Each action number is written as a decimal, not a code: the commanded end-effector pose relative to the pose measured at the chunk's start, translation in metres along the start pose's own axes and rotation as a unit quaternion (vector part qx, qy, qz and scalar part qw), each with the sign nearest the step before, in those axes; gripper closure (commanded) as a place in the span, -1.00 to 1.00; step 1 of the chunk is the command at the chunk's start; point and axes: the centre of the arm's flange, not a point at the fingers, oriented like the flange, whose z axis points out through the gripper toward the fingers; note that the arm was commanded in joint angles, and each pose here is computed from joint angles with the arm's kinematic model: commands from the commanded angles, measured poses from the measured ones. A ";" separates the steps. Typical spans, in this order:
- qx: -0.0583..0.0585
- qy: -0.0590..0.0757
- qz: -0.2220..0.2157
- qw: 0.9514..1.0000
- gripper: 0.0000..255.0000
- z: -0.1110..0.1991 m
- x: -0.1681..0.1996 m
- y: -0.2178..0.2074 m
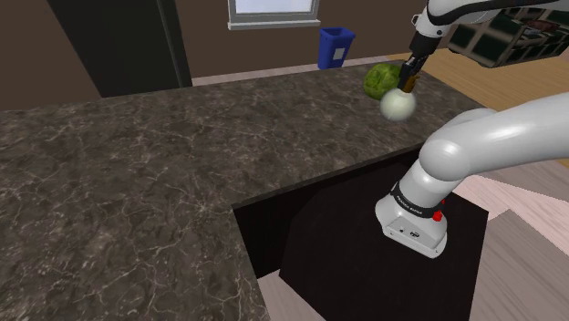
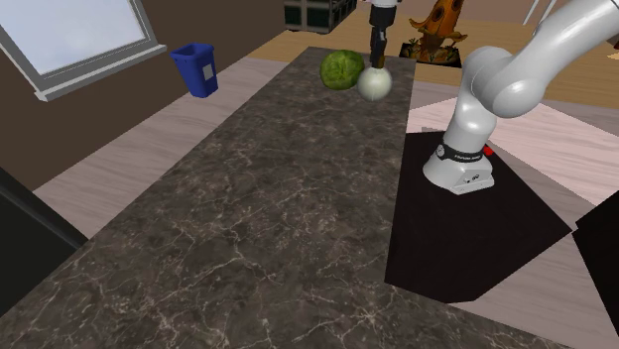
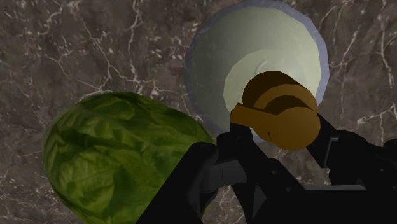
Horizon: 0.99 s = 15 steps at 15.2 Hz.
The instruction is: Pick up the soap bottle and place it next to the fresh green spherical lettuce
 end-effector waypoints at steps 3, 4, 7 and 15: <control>0.000 0.000 0.000 1.000 -1.00 0.000 0.000 0.000; 0.000 0.000 0.000 1.000 -1.00 0.000 0.000 0.000; 0.000 0.000 0.000 1.000 -1.00 -0.013 0.000 0.000; 0.000 0.000 0.000 1.000 -1.00 -0.050 0.000 0.000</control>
